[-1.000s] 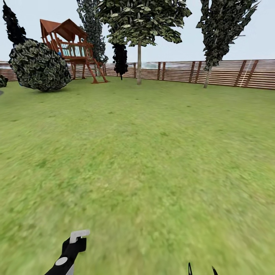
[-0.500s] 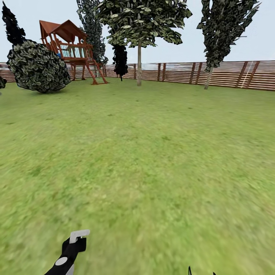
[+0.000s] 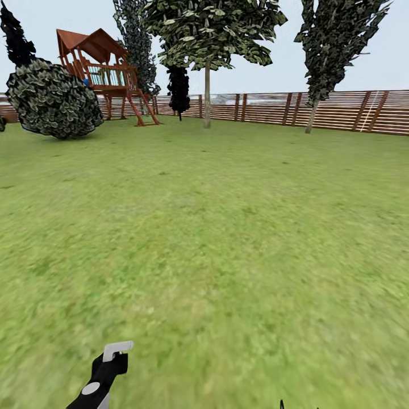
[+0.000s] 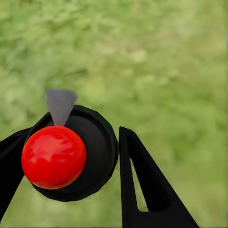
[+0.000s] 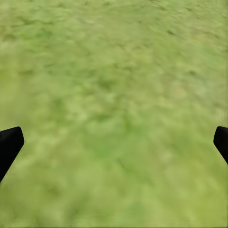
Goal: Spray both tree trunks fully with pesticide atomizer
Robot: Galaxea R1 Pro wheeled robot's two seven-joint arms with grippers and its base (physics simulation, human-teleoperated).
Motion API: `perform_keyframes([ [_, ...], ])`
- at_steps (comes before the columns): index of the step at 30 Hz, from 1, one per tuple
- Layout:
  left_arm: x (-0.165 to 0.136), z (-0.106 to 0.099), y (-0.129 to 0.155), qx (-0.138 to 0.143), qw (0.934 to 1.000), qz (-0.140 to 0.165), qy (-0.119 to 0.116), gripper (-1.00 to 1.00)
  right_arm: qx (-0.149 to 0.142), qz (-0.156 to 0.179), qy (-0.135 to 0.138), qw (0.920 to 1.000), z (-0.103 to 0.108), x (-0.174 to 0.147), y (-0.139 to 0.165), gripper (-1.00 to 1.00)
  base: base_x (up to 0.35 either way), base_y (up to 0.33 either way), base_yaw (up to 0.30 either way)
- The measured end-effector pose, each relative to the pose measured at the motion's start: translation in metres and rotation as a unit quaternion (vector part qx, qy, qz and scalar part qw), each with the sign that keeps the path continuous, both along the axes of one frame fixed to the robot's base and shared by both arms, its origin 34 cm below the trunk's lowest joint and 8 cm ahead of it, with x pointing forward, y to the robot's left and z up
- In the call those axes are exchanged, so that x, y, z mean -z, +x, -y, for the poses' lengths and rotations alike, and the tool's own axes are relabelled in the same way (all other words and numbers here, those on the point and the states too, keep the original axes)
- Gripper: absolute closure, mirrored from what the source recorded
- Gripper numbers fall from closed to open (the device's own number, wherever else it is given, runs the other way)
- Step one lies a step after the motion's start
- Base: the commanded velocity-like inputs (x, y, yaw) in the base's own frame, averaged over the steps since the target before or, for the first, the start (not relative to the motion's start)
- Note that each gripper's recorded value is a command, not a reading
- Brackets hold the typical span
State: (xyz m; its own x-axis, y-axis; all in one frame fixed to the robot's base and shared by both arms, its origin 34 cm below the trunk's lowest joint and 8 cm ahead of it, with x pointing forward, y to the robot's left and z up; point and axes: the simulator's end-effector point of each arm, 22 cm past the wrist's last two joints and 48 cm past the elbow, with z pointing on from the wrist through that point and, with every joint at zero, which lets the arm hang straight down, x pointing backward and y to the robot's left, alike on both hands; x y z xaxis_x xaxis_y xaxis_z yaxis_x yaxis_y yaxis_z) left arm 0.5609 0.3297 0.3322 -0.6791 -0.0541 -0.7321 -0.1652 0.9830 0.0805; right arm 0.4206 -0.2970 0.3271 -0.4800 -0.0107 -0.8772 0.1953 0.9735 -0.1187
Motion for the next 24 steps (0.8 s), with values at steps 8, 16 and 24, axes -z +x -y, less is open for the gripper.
perform_keyframes([
  [8,0.0001,0.0014,0.0001,0.001,1.0,0.0,0.0,1.0,0.0,0.0,0.0,1.0,0.0001,0.0,0.0,-1.0,0.337,0.0,0.0],
  [16,0.0001,0.0014,0.0001,0.001,1.0,0.0,-0.001,1.0,0.0,0.0,0.0,1.0,0.0,0.0,0.0,-1.0,0.337,0.0,0.0],
  [24,0.0001,0.0013,0.0,0.001,1.0,0.0,-0.001,1.0,0.0,0.0,0.0,1.0,0.0001,0.0,0.0,-1.0,0.337,0.0,0.0],
])
